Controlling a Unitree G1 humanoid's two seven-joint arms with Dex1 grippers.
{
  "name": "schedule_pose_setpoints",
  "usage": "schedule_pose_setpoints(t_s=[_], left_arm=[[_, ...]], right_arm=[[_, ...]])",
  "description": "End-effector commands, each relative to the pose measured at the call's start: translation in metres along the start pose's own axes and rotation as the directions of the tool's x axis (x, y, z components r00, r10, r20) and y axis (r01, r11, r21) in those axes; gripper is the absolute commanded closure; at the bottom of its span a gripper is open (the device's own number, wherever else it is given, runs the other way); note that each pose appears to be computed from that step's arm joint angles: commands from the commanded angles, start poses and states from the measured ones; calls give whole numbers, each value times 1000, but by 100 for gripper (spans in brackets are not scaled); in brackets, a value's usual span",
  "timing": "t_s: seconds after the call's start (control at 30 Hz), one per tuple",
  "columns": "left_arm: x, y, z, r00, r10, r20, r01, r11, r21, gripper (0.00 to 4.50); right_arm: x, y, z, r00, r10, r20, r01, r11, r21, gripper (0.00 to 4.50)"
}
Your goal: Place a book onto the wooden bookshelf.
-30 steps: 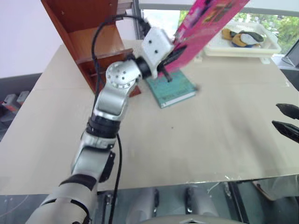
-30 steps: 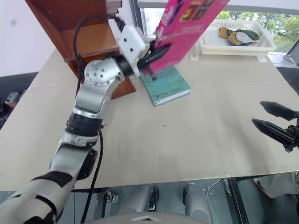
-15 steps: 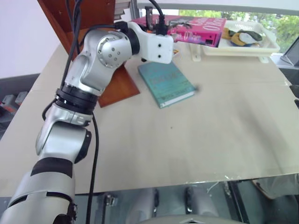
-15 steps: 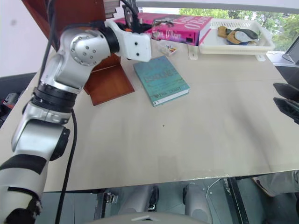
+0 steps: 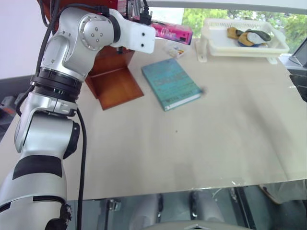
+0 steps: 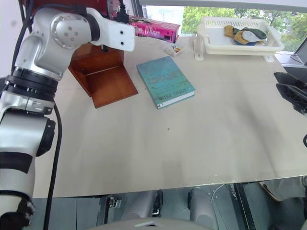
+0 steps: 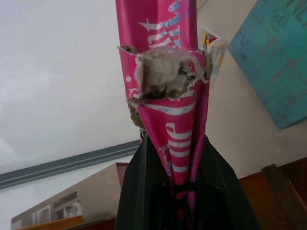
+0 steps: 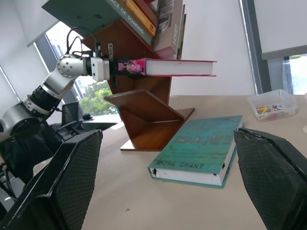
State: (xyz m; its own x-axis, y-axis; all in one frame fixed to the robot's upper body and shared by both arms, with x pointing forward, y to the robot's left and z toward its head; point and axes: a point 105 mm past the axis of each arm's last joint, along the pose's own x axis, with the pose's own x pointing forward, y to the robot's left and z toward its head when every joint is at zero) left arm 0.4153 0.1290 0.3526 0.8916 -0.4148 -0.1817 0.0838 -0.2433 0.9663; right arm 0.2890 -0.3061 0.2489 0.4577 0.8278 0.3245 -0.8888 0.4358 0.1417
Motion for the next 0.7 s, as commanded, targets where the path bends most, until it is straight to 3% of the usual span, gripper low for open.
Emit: schedule_pose_setpoints(t_s=[0.03, 0.43, 0.7], left_arm=[[-19, 28, -13, 995, 65, -77, -67, 998, -17, 449], [-27, 15, -30, 979, 2, -206, -24, 995, -101, 449], [-19, -1, -14, 983, -19, -185, -15, 984, -180, 449]], right_arm=[[0, 12, 14, 996, 90, 24, -89, 996, -30, 0], [-4, 7, 17, 998, 60, 21, -59, 997, -47, 0], [-8, 6, 19, 998, 49, 29, -47, 997, -61, 0]])
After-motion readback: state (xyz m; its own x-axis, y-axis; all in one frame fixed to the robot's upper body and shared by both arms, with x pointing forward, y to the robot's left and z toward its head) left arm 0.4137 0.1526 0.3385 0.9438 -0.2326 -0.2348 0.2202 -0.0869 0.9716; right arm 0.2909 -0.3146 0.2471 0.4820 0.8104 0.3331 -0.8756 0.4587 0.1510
